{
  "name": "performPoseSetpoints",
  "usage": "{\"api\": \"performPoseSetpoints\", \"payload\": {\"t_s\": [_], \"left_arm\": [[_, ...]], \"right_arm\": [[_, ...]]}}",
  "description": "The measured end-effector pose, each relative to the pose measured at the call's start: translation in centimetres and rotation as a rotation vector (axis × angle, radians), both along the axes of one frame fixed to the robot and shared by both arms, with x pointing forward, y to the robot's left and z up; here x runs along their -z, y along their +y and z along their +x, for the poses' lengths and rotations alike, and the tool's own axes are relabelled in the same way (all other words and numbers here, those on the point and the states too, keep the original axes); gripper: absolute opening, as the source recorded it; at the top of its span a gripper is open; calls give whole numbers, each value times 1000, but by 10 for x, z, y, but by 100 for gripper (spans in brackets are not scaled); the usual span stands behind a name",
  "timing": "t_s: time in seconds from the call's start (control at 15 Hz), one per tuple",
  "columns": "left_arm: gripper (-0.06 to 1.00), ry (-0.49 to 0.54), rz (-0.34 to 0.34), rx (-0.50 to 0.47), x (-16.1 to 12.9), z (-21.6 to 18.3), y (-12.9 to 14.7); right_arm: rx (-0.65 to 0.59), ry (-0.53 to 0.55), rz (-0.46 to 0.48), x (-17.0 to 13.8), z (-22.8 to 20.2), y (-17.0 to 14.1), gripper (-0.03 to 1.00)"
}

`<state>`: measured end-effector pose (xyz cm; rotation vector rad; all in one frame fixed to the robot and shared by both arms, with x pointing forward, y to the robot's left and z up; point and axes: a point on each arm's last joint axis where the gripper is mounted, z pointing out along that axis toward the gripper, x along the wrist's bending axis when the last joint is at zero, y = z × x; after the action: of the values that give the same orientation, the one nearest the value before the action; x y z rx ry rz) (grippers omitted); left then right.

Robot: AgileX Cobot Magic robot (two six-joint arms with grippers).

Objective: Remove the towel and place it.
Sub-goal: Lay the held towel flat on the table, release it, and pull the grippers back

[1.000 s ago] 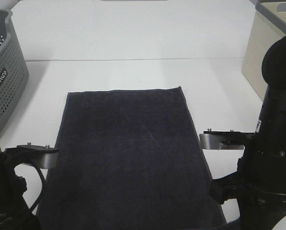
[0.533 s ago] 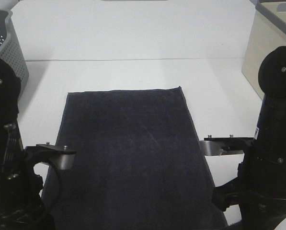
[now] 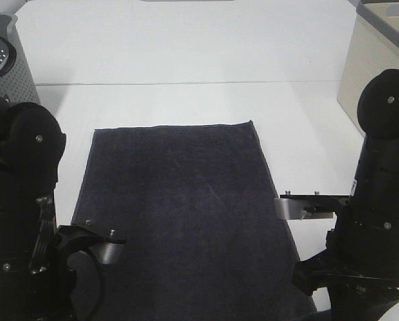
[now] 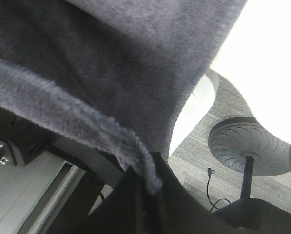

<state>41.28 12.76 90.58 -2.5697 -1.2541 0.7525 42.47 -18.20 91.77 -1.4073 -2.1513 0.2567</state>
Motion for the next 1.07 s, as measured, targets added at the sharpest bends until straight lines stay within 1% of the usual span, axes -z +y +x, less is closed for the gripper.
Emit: {"api": "performPoseSetpoints", "payload": {"t_s": [0.2,0.33,0.4,0.47,0.53,0.67,0.73,0.8,0.93,1.0,1.07], "left_arm": [[2,-1,-9,16,0,-5,-6],[7,-21,-25,36,1,-10,-14],[12,-28,-34,41,1,-12,-18],[19,-31,-41,41,1,-14,-21],[29,-35,-45,26,1,-14,-22],[53,-35,-30,-32,1,-13,-24],[61,-33,-27,-53,-1,-12,-25],[65,-29,-28,-64,-3,-11,-27],[67,-25,-47,-56,-12,-5,-34],[68,-29,-64,-47,-19,0,-39],[68,-56,-87,-34,-27,7,-45]], "right_arm": [[5,5,36,-1,0,3,4],[3,6,57,-1,0,4,10],[2,7,62,-1,0,5,16],[3,7,63,-1,0,5,24],[6,8,63,-1,0,5,36],[18,10,56,-1,0,5,56],[21,11,54,-1,0,5,62],[25,11,51,-2,0,5,65],[25,-2,56,-5,-1,5,68],[20,-31,64,-11,2,5,68],[14,-75,65,-18,7,6,68]]}}
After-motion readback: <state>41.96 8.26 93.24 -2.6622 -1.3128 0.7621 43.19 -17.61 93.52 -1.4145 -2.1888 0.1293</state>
